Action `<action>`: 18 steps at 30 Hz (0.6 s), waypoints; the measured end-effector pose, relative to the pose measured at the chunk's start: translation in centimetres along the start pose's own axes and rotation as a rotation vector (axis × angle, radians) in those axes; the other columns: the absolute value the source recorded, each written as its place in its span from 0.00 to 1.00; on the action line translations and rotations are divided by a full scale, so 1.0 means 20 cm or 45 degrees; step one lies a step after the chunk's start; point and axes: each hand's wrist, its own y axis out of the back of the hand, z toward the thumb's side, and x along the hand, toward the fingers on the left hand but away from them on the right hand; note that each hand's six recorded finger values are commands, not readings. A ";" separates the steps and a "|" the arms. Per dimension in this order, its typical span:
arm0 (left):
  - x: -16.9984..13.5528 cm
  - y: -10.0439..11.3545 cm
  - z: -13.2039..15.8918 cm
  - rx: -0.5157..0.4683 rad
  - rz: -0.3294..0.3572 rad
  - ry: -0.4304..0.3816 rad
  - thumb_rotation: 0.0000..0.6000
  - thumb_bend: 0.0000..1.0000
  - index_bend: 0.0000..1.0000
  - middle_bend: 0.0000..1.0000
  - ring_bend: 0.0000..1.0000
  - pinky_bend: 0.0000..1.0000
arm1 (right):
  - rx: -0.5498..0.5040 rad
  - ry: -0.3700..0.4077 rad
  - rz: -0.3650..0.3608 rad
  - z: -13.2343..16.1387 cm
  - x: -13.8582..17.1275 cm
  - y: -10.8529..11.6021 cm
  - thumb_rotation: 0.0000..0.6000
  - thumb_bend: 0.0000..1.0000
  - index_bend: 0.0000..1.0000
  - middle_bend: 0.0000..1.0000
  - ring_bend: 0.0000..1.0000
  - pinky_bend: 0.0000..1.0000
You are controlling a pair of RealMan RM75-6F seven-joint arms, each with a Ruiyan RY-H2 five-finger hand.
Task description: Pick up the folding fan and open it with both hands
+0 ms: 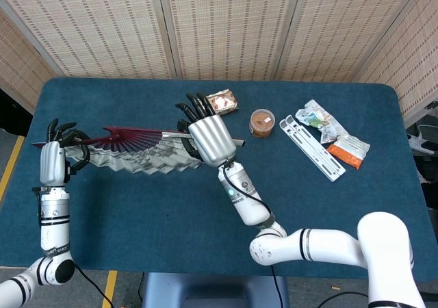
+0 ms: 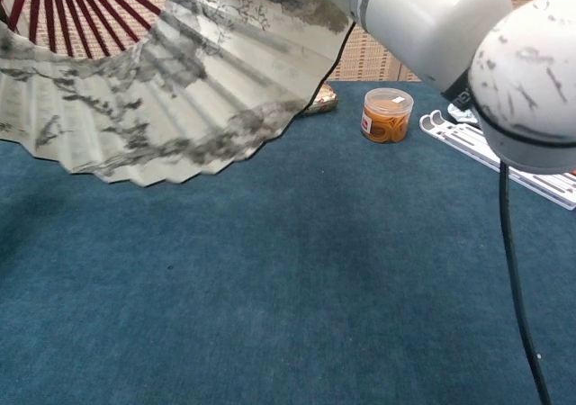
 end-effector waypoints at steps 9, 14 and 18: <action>-0.03 -0.01 -0.07 0.124 0.018 -0.041 1.00 0.52 0.41 0.31 0.13 0.02 | 0.057 0.155 -0.166 -0.02 0.14 -0.09 1.00 0.65 0.67 0.16 0.00 0.00; -0.05 -0.02 -0.17 0.269 0.013 -0.048 1.00 0.52 0.39 0.29 0.11 0.02 | 0.081 0.190 -0.134 -0.11 0.32 -0.25 1.00 0.65 0.67 0.16 0.00 0.00; -0.08 -0.05 -0.26 0.397 -0.006 -0.056 1.00 0.52 0.38 0.27 0.10 0.02 | 0.091 0.204 -0.088 -0.16 0.44 -0.35 1.00 0.65 0.63 0.16 0.00 0.00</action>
